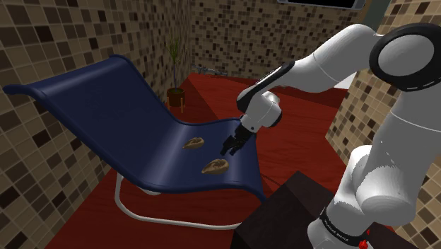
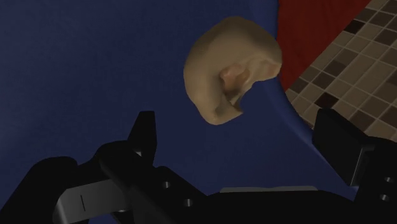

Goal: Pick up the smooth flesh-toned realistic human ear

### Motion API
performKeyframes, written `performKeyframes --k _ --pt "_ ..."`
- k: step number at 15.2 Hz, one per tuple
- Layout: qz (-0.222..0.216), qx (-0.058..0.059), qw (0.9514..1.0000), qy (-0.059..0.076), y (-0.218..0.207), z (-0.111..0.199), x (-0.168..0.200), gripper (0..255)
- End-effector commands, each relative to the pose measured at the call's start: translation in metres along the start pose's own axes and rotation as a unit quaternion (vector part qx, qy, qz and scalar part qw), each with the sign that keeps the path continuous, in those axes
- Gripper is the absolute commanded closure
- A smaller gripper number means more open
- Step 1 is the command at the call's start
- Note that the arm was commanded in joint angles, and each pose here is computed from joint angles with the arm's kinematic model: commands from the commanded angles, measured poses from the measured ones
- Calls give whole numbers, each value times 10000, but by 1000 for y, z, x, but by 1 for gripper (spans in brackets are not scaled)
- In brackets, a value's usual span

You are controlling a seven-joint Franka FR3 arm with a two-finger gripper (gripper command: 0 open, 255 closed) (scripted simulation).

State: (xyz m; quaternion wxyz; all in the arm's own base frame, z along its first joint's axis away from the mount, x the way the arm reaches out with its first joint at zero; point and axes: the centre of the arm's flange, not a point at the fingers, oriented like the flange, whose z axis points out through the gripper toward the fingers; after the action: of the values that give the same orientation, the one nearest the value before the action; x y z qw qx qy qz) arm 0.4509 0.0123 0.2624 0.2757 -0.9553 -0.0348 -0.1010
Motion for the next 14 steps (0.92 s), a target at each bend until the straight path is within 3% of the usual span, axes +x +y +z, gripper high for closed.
performKeyframes --k 1,6,7,14 --pt "-4 8 10000 10 6 9 -2 0" --pt "-4 8 10000 10 16 25 -6 0" --pt "-4 8 10000 10 16 25 -6 255" --pt "-3 8 10000 10 16 25 -6 255"
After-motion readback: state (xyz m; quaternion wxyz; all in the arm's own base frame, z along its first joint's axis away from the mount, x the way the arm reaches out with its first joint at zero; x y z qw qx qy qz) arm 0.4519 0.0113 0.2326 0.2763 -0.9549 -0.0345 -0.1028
